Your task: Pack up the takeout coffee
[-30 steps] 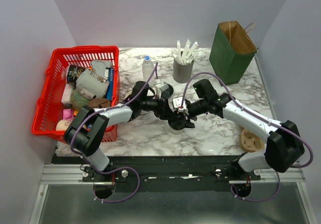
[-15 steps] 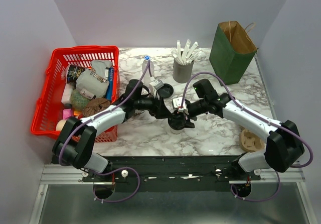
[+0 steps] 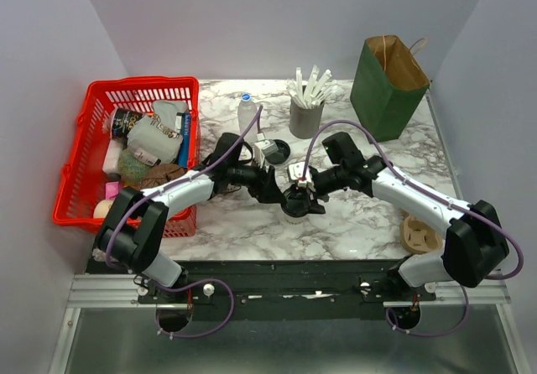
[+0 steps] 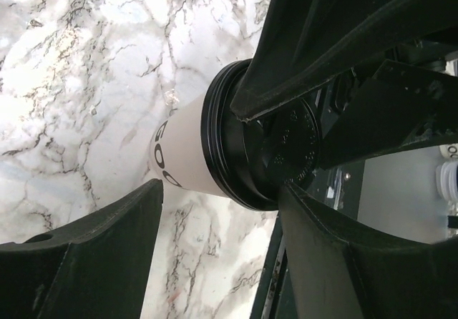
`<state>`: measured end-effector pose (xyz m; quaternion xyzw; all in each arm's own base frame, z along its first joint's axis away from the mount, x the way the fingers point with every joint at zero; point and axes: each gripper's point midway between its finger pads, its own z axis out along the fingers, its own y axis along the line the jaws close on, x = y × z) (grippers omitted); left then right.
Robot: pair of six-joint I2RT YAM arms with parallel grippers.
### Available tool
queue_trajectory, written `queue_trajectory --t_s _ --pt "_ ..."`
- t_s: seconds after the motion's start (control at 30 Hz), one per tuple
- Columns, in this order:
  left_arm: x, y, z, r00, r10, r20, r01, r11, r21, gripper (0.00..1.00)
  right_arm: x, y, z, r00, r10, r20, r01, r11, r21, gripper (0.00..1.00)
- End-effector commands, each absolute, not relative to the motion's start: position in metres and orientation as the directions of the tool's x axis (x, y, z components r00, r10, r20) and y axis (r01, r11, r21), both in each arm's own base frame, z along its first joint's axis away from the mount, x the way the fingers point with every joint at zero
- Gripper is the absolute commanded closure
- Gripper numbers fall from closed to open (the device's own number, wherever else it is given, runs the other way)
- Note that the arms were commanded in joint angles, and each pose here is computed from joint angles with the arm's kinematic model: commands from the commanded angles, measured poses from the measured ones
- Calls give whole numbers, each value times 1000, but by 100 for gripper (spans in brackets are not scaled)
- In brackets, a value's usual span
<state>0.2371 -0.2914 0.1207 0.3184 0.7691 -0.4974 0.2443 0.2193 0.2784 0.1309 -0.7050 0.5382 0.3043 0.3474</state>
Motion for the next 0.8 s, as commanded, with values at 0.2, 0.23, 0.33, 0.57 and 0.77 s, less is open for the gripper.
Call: queue_trajectory --t_s 0.2,0.23,0.33,0.57,0.77 --pt "231 -279 79 -607 338 -719 794 281 -538 27 198 240 56 106 -738 -666 -990 -143 0 20" --pt "231 -279 75 -609 336 -718 793 283 -540 27 197 237 52 106 -748 -655 -990 -139 -2 20" --pt "240 -284 78 -591 310 -745 806 275 -525 27 196 228 42 116 -772 -624 -990 -143 -8 21" --pt "256 -301 108 -569 248 -784 821 219 -527 27 193 215 27 125 -808 -575 -989 -149 -6 23" --pt "245 -301 128 -603 228 -765 798 169 -578 27 192 209 21 112 -837 -536 -988 -150 26 27"
